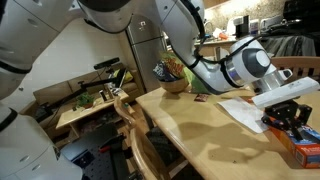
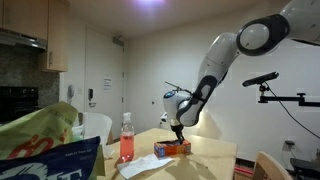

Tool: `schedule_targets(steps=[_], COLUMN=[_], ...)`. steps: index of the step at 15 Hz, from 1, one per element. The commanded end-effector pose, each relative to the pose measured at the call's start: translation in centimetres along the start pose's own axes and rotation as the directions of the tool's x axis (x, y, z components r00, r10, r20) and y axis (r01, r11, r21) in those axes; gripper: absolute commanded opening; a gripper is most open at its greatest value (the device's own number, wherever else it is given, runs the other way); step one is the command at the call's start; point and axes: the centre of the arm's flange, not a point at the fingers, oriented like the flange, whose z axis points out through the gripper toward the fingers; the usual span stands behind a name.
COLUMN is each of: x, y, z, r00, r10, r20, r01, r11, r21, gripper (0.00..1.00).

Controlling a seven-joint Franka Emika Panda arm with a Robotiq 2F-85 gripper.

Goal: Take a ziplock bag out of the box and put it on the table

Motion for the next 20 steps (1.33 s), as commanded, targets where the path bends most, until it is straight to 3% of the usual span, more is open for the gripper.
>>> schedule_targets(steps=[1,8,20], x=[0.5,1.1,-1.6], y=[-1.7,-2.7,-4.4], z=[-1.7,-1.3,-0.7], r00=[0.996,0.985,0.948], r10=[-0.081,-0.161,-0.29], r20=[0.028,0.057,0.134], r01=[0.079,0.153,0.273], r11=[0.995,0.981,0.953], r21=[0.055,0.121,0.135], gripper=[0.0,0.0,0.0])
